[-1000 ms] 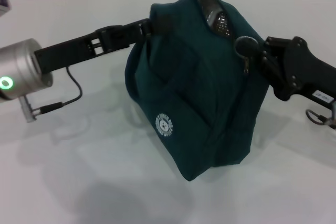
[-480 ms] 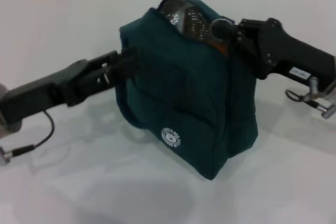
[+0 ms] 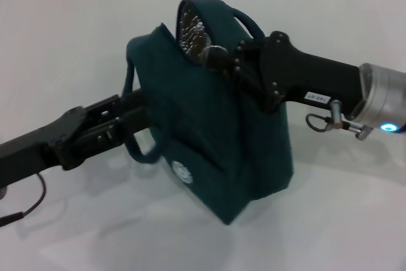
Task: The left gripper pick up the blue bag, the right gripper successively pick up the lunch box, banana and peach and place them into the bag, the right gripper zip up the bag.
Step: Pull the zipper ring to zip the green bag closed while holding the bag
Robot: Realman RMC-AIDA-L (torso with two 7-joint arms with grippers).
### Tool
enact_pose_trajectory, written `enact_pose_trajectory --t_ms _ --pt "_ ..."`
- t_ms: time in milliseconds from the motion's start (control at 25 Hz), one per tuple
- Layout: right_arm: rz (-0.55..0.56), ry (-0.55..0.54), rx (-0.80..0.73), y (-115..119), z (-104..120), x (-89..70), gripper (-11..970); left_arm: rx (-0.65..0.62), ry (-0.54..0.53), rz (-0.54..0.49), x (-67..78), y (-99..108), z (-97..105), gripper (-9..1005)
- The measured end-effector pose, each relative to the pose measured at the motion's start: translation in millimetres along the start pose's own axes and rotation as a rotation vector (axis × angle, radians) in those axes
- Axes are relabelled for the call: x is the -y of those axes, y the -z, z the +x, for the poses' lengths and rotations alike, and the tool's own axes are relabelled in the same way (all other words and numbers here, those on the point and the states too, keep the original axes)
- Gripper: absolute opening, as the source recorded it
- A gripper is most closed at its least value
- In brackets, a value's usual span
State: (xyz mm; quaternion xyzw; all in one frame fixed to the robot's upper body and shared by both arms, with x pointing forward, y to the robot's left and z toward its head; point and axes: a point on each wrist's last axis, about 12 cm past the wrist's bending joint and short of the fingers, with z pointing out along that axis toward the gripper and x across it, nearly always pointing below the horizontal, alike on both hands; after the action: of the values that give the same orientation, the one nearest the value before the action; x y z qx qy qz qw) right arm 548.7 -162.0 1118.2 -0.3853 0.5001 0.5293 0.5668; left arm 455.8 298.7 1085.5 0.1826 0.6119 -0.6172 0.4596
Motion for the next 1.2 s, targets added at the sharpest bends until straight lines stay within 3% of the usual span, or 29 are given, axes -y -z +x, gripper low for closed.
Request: enact_pose_trajectory --t_ms 440,680,1200 --pt "0.054 0.055 -0.009 -21.2 -12.0 18.4 18 0.064 -0.100 -0.116 2.6 21.9 8.8 664" --pt "0.031 0.102 -0.046 -37.5 -15.4 23.3 18 0.028 -0.159 -0.173 -9.3 8.8 22.3 655" --pt "0.046 0.118 -0.030 -43.8 -20.7 25.9 18 0.030 -0.214 -0.193 -23.4 -9.5 20.4 638"
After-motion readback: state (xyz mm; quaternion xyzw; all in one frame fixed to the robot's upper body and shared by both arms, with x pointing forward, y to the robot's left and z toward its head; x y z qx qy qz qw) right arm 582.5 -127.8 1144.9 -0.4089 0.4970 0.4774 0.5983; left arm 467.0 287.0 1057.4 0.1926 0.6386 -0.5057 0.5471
